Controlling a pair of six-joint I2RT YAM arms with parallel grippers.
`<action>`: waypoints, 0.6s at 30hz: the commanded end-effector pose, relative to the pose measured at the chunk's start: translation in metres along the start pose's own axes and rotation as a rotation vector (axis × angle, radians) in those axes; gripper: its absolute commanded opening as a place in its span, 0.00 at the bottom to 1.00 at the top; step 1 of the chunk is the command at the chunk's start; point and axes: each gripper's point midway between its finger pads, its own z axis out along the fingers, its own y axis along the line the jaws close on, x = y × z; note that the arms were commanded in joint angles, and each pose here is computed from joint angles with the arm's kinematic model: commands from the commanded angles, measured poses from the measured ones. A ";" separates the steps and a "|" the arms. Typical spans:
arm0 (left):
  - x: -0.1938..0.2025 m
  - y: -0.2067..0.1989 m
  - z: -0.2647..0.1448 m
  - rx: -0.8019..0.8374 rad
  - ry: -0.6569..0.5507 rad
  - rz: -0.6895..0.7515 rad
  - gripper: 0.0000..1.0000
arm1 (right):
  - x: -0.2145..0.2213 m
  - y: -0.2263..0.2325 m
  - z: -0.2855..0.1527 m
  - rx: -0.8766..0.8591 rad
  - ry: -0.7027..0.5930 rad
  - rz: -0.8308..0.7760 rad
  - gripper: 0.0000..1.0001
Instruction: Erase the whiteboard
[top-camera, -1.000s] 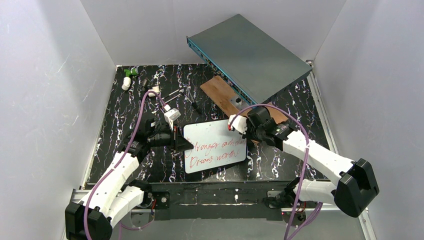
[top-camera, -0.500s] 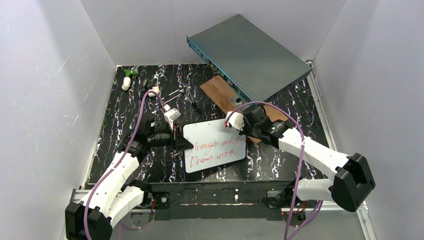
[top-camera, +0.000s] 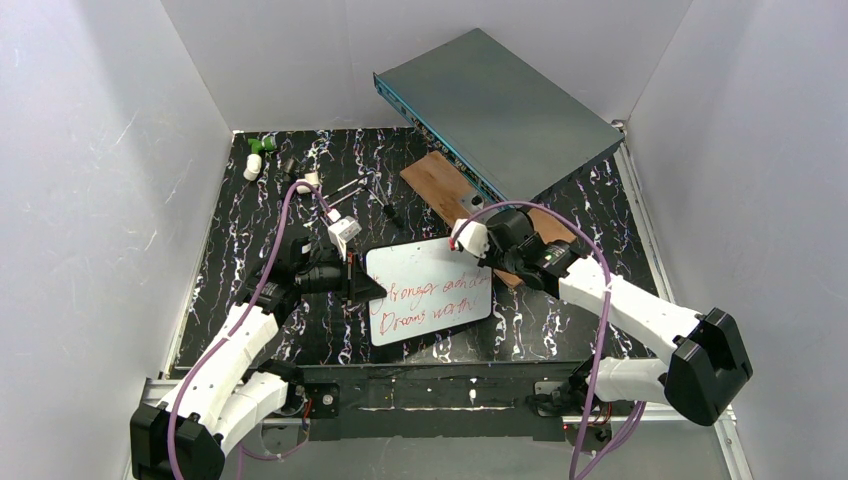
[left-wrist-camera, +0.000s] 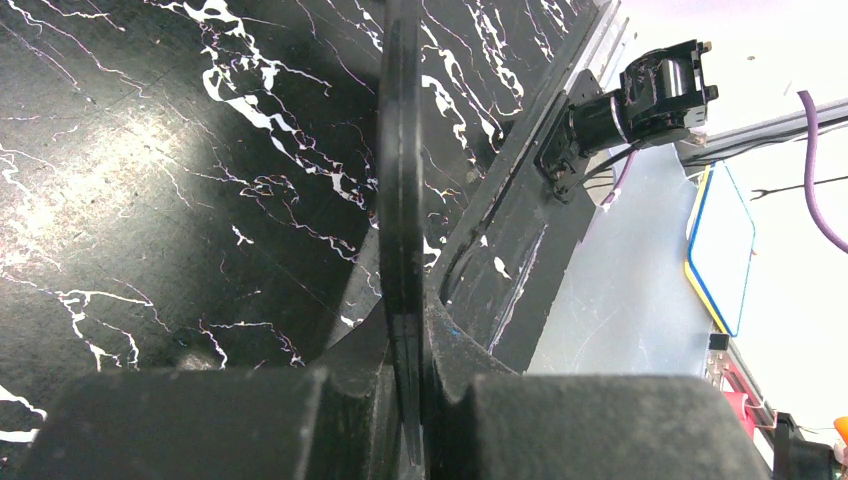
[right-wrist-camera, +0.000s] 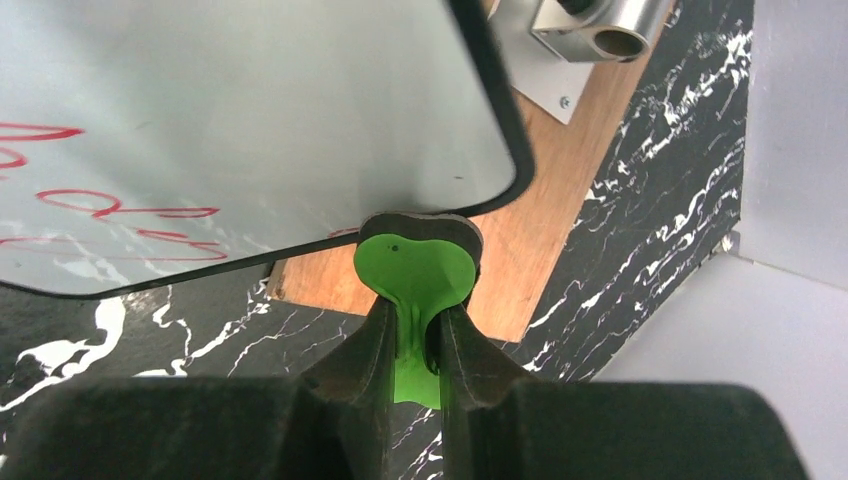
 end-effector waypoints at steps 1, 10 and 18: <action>0.007 -0.008 -0.001 0.038 0.036 0.043 0.00 | 0.002 0.032 0.000 -0.129 -0.019 -0.104 0.01; 0.007 -0.009 -0.002 0.039 0.033 0.047 0.00 | 0.025 0.056 0.009 -0.218 0.088 -0.181 0.01; 0.006 -0.010 -0.002 0.043 0.032 0.050 0.00 | -0.009 0.006 0.009 0.009 0.043 -0.069 0.01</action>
